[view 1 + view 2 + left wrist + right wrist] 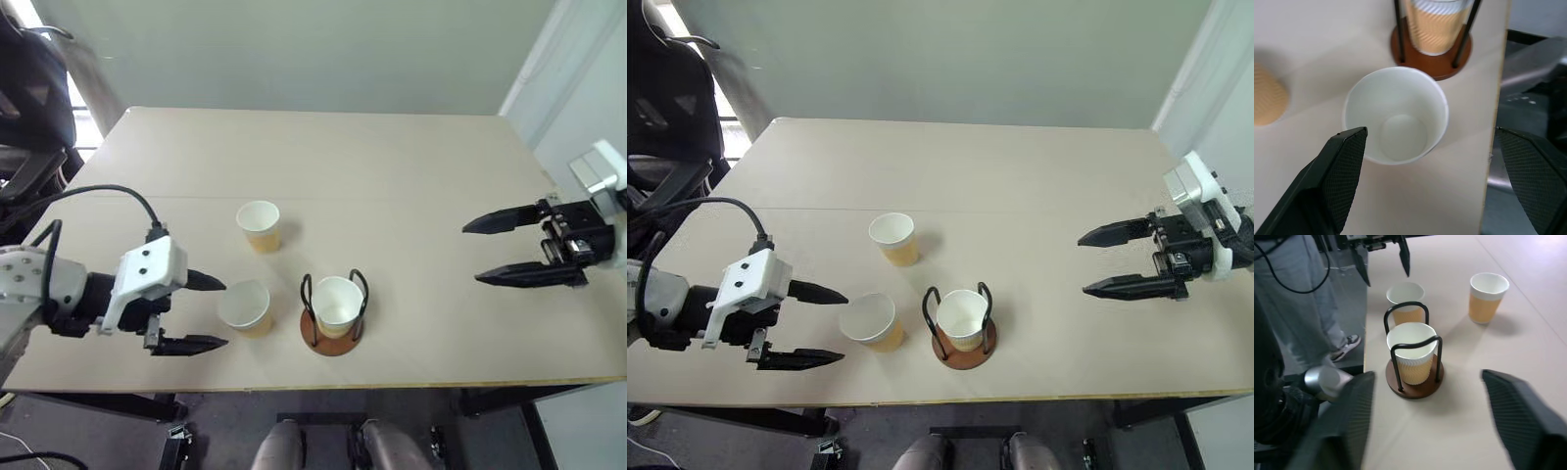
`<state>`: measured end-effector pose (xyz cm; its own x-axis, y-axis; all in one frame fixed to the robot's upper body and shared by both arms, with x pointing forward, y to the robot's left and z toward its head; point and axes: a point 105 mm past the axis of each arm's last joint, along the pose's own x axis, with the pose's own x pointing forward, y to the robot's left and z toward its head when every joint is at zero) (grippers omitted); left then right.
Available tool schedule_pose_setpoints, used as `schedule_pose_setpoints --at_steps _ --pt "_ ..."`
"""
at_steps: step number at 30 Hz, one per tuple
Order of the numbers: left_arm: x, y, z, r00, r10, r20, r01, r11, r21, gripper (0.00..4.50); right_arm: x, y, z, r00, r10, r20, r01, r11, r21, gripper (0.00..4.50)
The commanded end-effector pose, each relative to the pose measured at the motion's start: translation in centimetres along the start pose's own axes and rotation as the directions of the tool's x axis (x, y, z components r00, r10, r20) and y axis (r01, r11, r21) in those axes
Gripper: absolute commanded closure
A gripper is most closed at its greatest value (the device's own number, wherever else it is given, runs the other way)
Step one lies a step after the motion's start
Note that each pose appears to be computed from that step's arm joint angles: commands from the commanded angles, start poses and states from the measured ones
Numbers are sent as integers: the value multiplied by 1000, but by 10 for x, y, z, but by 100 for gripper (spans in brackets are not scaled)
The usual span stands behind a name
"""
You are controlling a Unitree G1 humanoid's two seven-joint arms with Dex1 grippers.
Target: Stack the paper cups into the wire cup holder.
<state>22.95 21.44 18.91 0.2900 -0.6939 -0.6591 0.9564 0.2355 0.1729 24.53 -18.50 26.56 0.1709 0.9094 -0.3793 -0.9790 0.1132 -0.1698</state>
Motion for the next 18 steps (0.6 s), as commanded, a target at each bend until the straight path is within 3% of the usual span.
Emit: schedule_pose_setpoints --at_steps 1,9,16,18 --pt "-1 4 -2 999 -12 -37 13 999 37 0 -12 4 17 999 -52 13 53 996 -66 2" --pt "12 10 -11 995 -47 -84 53 997 63 0 -21 9 41 990 -103 100 115 987 -114 2" --pt "22 20 -12 994 -51 -97 61 993 98 0 -20 11 42 988 -133 74 142 982 -126 2" --pt "23 22 -12 993 -58 -98 68 992 104 37 -19 11 42 988 -140 70 148 981 -126 0"
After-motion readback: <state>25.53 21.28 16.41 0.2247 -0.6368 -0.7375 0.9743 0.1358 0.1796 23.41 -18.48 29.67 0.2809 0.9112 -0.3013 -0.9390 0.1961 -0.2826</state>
